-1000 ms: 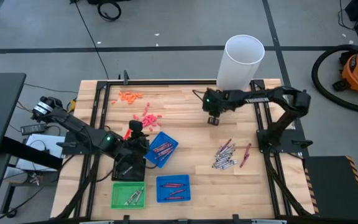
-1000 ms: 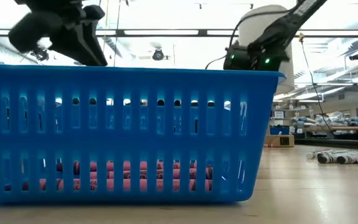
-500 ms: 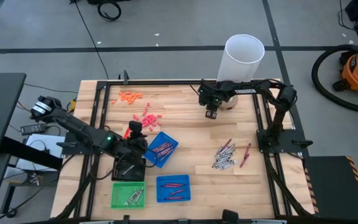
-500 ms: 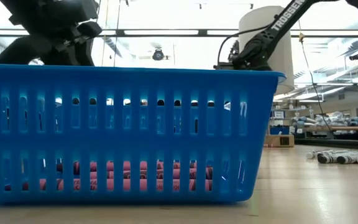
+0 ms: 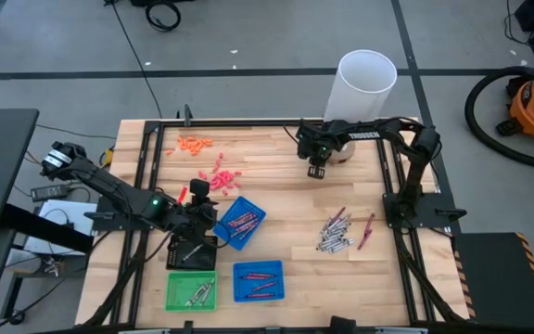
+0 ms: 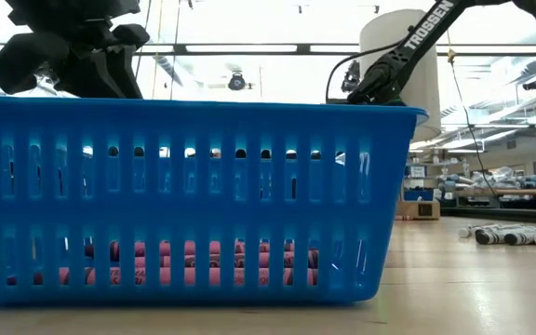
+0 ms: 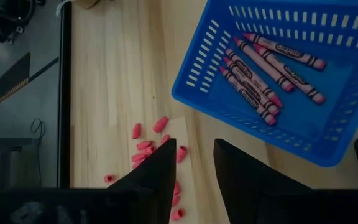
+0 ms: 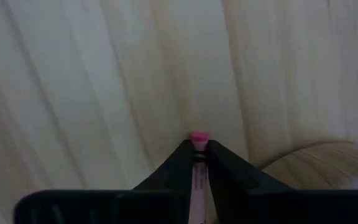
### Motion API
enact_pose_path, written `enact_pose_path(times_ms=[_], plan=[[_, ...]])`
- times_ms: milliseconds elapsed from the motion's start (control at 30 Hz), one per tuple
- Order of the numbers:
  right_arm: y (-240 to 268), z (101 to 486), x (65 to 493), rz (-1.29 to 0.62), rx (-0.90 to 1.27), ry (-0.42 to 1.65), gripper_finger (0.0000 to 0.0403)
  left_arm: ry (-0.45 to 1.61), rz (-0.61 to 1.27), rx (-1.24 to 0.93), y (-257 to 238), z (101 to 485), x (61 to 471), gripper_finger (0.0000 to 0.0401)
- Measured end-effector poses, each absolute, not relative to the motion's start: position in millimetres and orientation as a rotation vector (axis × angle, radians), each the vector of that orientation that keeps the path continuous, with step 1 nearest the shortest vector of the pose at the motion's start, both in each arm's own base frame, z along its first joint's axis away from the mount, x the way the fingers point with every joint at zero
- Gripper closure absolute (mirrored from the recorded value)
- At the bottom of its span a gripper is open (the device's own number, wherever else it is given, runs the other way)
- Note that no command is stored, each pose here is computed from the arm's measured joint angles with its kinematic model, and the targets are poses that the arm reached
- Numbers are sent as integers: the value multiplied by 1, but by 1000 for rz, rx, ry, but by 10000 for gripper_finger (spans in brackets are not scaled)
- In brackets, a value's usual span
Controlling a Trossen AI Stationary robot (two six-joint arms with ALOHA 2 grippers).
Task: Sort crayons
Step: Put the pink crayon into the top blue bin
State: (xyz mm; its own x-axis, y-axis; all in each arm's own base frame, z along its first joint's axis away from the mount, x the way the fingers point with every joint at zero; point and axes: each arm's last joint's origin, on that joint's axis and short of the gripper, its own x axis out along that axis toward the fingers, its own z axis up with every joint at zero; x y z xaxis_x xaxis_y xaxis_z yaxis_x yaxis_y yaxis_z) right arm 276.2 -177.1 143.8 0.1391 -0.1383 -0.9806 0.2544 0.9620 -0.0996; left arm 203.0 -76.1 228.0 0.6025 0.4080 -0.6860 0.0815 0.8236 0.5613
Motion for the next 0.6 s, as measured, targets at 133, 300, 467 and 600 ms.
enact_pose_path(times_ms=[133,300,467,600], plan=[[-171,144,280,-272,65,1406,374,922,203,607,-74,228,204,284],[-163,144,285,-271,10,1421,378,922,206,600,-74,228,204,284],[-156,144,289,-260,-16,1424,375,918,203,561,-76,228,203,284],[-146,149,299,-227,-16,1415,375,919,186,520,-78,227,204,284]])
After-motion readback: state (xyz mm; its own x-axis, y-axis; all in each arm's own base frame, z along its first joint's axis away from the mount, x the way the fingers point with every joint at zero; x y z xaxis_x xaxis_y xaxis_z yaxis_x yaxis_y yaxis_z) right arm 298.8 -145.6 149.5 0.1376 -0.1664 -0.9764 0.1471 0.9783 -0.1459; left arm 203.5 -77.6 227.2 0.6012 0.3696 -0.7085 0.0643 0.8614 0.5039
